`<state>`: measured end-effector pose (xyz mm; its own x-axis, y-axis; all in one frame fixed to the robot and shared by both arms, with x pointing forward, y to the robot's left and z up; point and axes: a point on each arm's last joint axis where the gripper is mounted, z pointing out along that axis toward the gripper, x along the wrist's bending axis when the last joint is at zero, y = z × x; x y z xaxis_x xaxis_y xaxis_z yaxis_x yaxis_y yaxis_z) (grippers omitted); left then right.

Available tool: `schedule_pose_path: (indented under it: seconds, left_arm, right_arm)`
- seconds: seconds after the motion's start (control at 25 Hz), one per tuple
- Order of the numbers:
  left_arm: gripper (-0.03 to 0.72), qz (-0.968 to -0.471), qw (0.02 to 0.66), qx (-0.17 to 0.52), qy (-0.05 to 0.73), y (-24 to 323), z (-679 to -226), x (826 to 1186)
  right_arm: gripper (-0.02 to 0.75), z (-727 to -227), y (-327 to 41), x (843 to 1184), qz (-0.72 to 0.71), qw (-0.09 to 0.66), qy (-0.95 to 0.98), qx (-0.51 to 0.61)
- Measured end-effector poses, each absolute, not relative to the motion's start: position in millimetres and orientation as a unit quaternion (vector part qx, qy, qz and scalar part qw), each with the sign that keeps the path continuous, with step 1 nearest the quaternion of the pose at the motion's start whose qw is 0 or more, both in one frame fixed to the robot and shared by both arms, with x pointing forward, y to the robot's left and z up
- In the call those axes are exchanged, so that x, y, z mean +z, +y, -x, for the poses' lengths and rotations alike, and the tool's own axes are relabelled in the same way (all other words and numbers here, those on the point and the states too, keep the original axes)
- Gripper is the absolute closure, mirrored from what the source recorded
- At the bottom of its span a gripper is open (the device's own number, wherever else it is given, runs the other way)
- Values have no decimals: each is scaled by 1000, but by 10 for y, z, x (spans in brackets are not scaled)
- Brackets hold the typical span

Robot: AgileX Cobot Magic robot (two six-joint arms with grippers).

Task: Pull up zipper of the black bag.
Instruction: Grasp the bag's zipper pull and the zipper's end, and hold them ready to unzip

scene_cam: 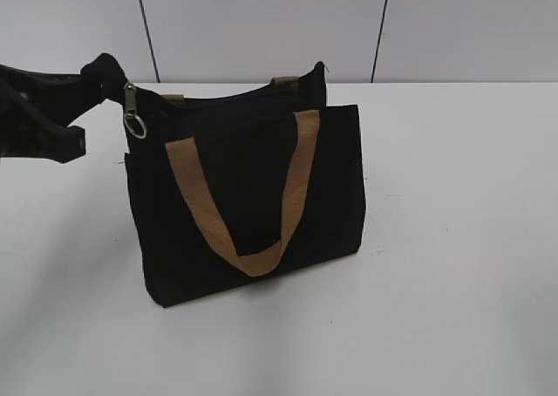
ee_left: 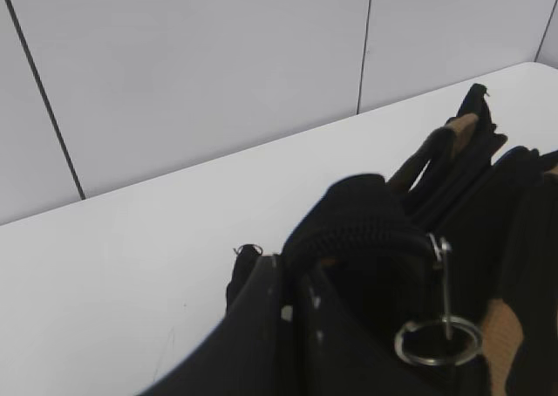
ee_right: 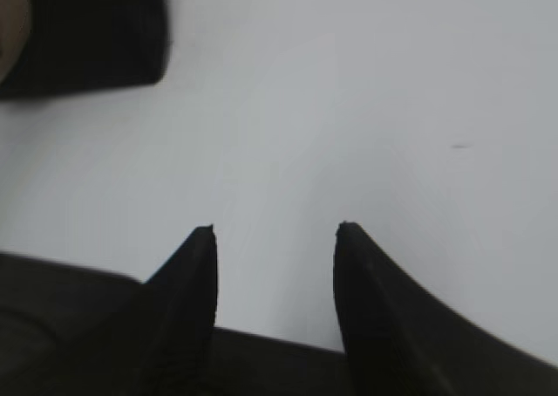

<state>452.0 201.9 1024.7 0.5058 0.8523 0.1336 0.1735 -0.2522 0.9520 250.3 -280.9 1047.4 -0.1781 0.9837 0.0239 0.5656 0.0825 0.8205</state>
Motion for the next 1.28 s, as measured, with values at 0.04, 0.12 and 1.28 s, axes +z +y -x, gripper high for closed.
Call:
schedule_pose_path:
  seconds: [0.04,0.12,1.28]
  left_arm:
    - [693,-713,495,343,360,2019,-4520,10247]
    - [694,-713,495,343,360,2019,-4520,10247]
    - [694,-713,495,343,360,2019,-4520,10247]
  right_arm:
    - [389,-2568,-2780,10476,-556,272,699,357]
    - [389,-2678,-2708,10506,-526,235,731,365]
    - [389,-4675,-1195,10659,-185,75,856,477]
